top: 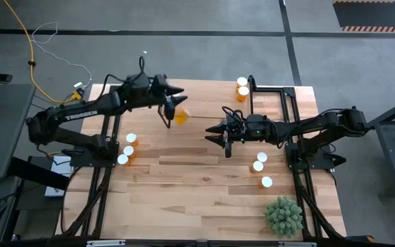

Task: Pick and place medicine bottles onto shelf by color
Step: Put the yellow pill bottle on the shelf

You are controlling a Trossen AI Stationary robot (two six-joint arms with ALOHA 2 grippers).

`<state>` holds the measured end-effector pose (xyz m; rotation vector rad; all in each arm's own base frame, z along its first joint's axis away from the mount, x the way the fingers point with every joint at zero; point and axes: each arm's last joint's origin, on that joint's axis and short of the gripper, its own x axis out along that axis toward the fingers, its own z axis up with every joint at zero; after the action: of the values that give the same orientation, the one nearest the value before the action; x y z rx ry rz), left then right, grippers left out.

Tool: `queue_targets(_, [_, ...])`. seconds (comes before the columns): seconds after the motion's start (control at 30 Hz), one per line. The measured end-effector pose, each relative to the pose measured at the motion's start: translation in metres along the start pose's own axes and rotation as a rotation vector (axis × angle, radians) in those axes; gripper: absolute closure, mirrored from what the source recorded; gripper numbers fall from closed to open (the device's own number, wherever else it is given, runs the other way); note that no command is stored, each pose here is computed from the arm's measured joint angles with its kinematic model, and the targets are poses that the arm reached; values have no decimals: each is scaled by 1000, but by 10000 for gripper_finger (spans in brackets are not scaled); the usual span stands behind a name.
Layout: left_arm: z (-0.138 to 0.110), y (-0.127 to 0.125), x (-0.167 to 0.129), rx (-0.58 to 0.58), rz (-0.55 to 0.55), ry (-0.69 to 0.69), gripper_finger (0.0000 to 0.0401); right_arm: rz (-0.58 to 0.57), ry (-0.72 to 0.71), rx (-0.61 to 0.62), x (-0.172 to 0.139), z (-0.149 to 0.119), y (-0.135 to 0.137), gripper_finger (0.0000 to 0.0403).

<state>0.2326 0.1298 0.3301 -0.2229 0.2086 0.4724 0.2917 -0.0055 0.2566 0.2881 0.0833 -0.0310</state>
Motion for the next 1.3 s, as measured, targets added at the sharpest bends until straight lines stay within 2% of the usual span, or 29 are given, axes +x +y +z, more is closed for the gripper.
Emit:
queue_targets(0.2, [-21, -28, -14, 30, -129, 49, 229, 0, 0, -1, 0, 0, 0, 251])
queue_targets(0.33, [-46, -53, -23, 40, -193, 112, 229, 0, 0, -7, 0, 0, 0, 251])
queue_targets(0.53, [-94, -90, -33, 99, -197, 237, 228, 0, 0, 0, 0, 0, 0, 251])
queue_targets(0.63, [-114, -106, -42, 165, -192, 279, 228, 0, 1, 0, 0, 0, 0, 251])
queue_targets(0.77, [-127, -123, -57, 262, -217, 329, 228, 0, 1, 0, 0, 0, 0, 251])
queue_targets(0.87, [-135, -133, -67, 279, -239, 363, 223, 0, 1, 0, 0, 0, 0, 251])
queue_targets(0.97, [-142, -139, -74, 272, -288, 419, 203, 0, 1, 0, 0, 0, 0, 251])
queue_targets(1.3, [-161, -158, -90, 123, -419, 616, 101, 0, 1, 0, 0, 0, 0, 251])
